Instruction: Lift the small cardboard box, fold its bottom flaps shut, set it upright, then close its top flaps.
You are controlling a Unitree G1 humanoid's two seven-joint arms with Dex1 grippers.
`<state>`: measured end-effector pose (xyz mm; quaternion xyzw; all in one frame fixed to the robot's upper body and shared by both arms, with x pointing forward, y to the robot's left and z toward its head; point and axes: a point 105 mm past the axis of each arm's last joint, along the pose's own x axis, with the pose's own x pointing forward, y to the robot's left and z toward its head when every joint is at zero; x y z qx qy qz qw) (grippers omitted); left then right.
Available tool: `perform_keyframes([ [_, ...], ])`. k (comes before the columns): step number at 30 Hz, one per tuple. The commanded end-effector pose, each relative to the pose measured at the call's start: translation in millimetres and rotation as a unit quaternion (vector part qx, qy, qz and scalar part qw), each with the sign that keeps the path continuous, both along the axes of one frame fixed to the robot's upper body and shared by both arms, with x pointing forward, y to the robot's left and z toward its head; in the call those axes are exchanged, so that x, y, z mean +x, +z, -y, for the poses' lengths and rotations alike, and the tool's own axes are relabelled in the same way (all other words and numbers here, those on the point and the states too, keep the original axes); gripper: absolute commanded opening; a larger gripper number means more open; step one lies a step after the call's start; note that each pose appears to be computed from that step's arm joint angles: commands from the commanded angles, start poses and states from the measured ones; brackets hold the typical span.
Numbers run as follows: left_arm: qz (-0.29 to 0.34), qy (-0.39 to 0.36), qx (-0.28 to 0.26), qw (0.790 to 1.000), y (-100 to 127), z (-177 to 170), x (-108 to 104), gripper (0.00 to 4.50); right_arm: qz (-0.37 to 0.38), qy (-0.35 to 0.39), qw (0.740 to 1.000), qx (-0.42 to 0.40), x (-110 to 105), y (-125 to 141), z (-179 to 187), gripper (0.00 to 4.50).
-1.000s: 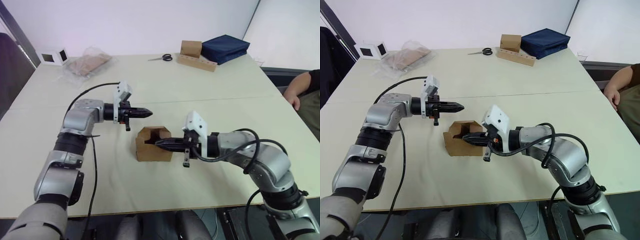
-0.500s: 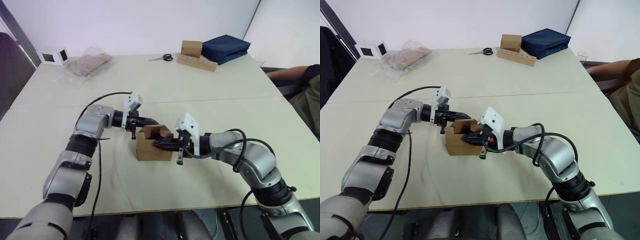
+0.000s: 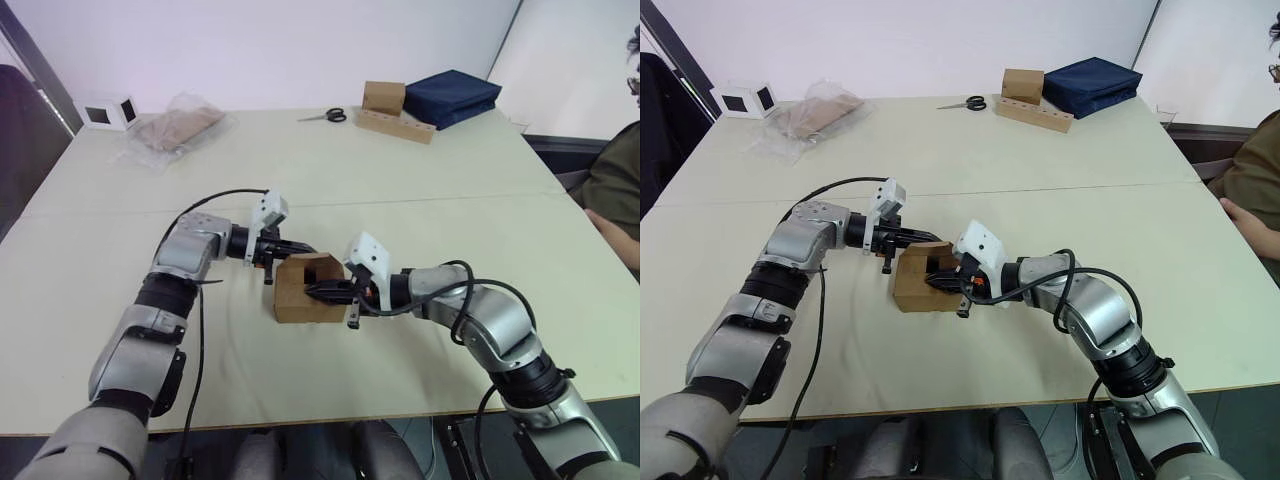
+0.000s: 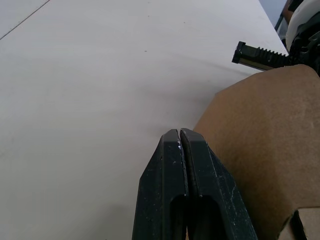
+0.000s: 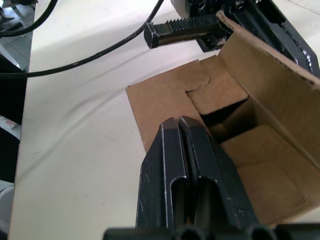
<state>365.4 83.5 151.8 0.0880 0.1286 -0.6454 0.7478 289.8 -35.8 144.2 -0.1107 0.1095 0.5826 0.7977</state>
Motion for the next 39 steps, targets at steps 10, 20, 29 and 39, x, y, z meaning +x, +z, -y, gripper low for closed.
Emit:
perform_keyframes([
  [10, 0.025, 0.004, -0.025, 0.999, 21.7, -3.6, 1.4, 0.01, 0.019, 0.001, 1.000, -0.003, 3.4, 5.0, 0.7, 0.00],
  [20, 0.038, 0.021, -0.036, 0.998, 33.2, -10.6, 4.9, 0.01, 0.027, -0.001, 1.000, -0.002, 4.7, 9.6, 1.8, 0.00],
  [29, 0.068, 0.062, -0.053, 0.994, 63.3, -50.8, -7.5, 0.01, 0.042, -0.006, 0.999, 0.001, 6.5, 20.4, 5.5, 0.00],
  [39, -0.008, 0.003, -0.088, 0.996, 64.9, -49.5, -71.1, 0.01, 0.035, -0.006, 0.999, -0.006, 4.7, 14.2, 10.0, 0.00],
])
